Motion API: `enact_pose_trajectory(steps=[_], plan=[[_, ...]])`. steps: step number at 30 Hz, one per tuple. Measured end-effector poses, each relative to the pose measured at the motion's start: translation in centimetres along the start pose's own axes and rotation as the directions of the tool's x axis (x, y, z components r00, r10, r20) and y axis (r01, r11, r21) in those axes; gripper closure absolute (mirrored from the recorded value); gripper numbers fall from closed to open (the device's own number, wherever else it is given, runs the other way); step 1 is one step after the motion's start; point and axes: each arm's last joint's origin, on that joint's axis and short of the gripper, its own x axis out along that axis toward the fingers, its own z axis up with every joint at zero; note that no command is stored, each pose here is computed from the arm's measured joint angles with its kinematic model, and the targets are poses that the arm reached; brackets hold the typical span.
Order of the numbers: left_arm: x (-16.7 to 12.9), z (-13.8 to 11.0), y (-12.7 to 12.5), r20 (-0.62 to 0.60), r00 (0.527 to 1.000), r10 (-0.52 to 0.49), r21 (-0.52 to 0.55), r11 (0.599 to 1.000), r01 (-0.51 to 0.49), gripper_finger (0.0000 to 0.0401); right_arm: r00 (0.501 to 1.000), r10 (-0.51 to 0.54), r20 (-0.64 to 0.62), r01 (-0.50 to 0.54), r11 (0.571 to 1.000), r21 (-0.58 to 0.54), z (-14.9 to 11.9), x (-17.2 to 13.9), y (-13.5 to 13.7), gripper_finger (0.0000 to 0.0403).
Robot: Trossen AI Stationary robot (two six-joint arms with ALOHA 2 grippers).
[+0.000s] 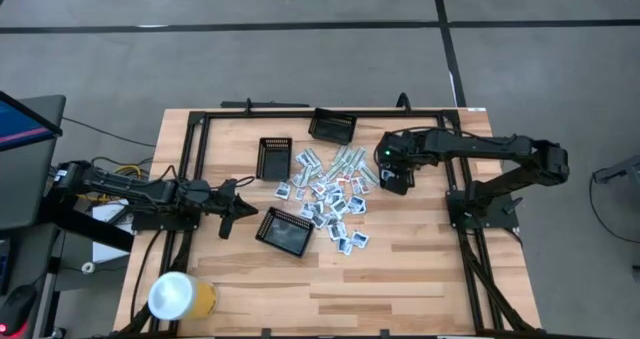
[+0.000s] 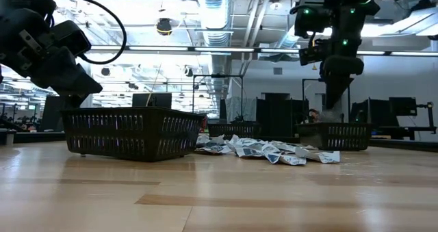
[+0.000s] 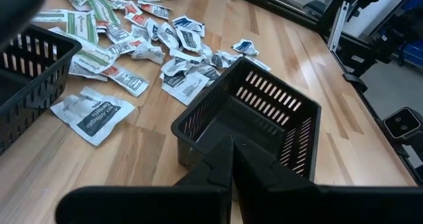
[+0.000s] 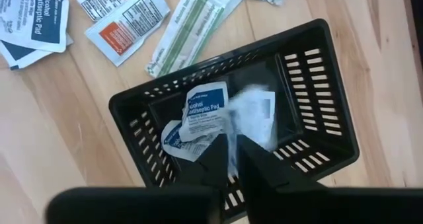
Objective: Pick & Place First Aid Supplies
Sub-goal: Put the white alcohol pad into the right black bin
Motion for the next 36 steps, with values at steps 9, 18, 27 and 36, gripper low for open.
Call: enact_pose_trajectory(steps=[9, 18, 27, 36], plan=[[0.0, 0.0, 0.0, 0.004, 1.0, -0.002, 0.0, 1.0, 0.002, 0.0393, 1.0, 0.001, 0.004, -0.001, 1.0, 0.015, 0.0, 0.0, 0.1, 0.0294], [0.0, 0.2, -0.1, 0.022, 1.0, -0.008, -0.001, 1.0, 0.008, 0.0393, 0.999, 0.005, 0.034, -0.005, 1.0, 0.011, 0.3, -0.2, 0.6, 0.0283], [0.0, 0.4, -0.4, 0.027, 0.996, -0.085, 0.028, 0.996, 0.085, 0.0393, 0.999, 0.011, 0.041, -0.01, 1.0, -0.025, 0.2, -0.4, 1.4, 0.0284], [-0.2, 0.5, -0.5, 0.028, 0.991, -0.131, 0.047, 0.99, 0.13, 0.0393, 0.999, 0.014, 0.041, -0.013, 1.0, -0.022, 0.2, -0.4, 1.7, 0.0284]])
